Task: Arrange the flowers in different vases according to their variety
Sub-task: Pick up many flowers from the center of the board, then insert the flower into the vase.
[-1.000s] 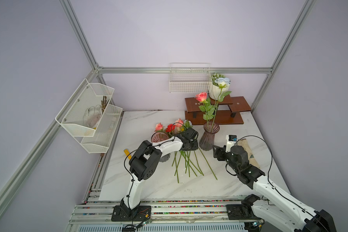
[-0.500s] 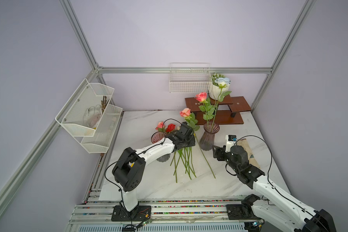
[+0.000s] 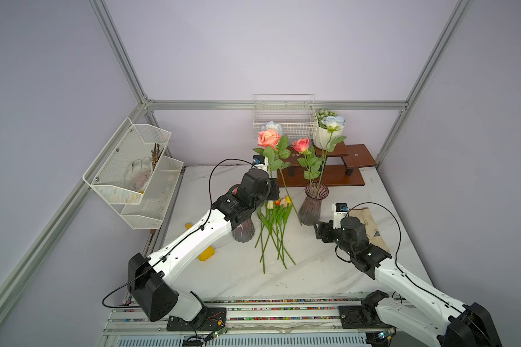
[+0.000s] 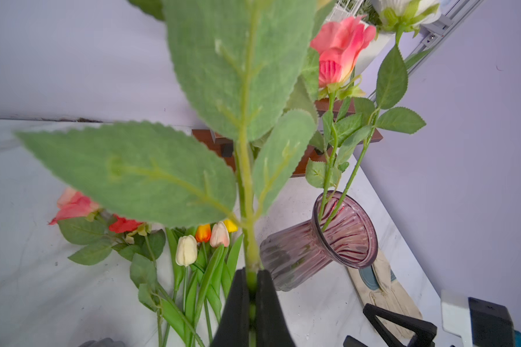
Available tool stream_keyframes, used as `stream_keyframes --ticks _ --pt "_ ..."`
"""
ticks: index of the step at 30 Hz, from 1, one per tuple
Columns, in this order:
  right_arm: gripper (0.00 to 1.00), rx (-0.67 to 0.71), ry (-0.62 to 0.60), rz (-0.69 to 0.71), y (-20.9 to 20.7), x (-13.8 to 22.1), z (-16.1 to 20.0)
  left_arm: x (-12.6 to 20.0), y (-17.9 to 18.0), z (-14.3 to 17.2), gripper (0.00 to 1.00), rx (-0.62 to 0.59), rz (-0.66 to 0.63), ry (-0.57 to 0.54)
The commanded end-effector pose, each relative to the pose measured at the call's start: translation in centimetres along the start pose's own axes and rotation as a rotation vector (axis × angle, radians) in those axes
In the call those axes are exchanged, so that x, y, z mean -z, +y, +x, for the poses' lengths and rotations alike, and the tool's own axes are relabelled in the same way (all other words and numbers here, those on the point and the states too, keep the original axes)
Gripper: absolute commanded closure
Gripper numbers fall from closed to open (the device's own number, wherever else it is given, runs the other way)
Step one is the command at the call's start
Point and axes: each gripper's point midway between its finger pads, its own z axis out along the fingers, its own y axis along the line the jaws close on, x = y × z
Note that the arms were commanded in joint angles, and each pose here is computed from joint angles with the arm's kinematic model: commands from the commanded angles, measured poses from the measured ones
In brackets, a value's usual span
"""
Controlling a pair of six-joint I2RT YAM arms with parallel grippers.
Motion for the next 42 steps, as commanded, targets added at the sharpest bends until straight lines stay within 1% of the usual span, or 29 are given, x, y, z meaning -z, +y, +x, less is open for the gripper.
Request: stream_keyframes --ticks 1,4,8,11,14,16,19,20,21,22,24,25,27,29,30,31,33,34,37,42 --pt "0.20 0.027 -0.026 -0.162 2.8 0.1 -0.7 4.2 -0.8 -3.4 1.00 -0.044 0.071 -0.077" --pt "0.19 0.052 -0.041 -0.302 5.3 0.4 -1.2 5.5 -1.3 -3.3 1.00 -0.031 0.127 -0.077" --pt "0.18 0.082 -0.058 -0.429 8.1 0.8 -3.0 7.0 -2.5 -2.9 1.00 -0.011 0.217 -0.060" --pt "0.18 0.092 -0.129 -0.507 10.2 0.9 -5.6 7.8 -3.0 -2.6 1.00 0.004 0.264 -0.055" --pt "0.19 0.099 -0.218 -0.536 11.6 0.1 -8.2 8.4 -2.9 -2.5 1.00 0.008 0.275 -0.063" --pt "0.19 0.138 -0.273 -0.581 13.3 -0.9 -9.4 8.7 -2.7 -2.5 1.00 0.010 0.275 -0.073" --pt "0.19 0.186 -0.292 -0.598 15.4 -4.0 -10.4 8.7 -2.7 -2.2 1.00 0.008 0.279 -0.074" --pt "0.19 0.190 -0.284 -0.599 16.0 -5.2 -10.4 8.6 -2.6 -2.1 1.00 0.007 0.277 -0.073" --pt "0.19 0.191 -0.301 -0.605 16.5 -6.0 -10.8 8.6 -2.6 -2.0 1.00 0.004 0.277 -0.071" --pt "0.20 0.186 -0.302 -0.604 16.8 -7.5 -10.4 8.6 -2.5 -1.9 1.00 0.005 0.275 -0.071" --pt "0.20 0.196 -0.321 -0.599 17.6 -9.0 -10.4 8.5 -2.4 -1.7 1.00 0.005 0.275 -0.069" --pt "0.23 0.207 -0.321 -0.587 18.1 -9.9 -10.4 8.5 -2.3 -1.6 1.00 0.005 0.275 -0.069" --pt "0.32 0.229 -0.323 -0.537 18.6 -11.5 -10.5 8.6 -2.3 -1.6 1.00 0.004 0.276 -0.069" --pt "0.50 0.228 -0.330 -0.494 18.4 -12.4 -10.9 8.9 -2.2 -1.7 1.00 0.000 0.276 -0.071" --pt "0.62 0.228 -0.333 -0.478 18.3 -12.5 -11.1 9.2 -2.2 -1.8 1.00 -0.003 0.277 -0.075" --pt "0.72 0.229 -0.340 -0.461 18.1 -12.3 -11.4 9.5 -2.1 -1.9 1.00 -0.006 0.276 -0.077" --pt "0.86 0.226 -0.362 -0.443 17.7 -11.3 -12.0 10.2 -1.8 -2.2 1.00 -0.010 0.268 -0.088" --pt "0.91 0.225 -0.373 -0.446 17.7 -10.5 -12.3 10.6 -1.6 -2.3 1.00 -0.012 0.263 -0.097" --pt "1.00 0.232 -0.400 -0.471 18.0 -7.9 -13.3 11.9 -1.0 -2.8 1.00 -0.012 0.246 -0.122" --pt "1.00 0.266 -0.427 -0.494 18.4 -3.5 -15.4 14.0 0.4 -3.6 1.00 -0.019 0.198 -0.180"
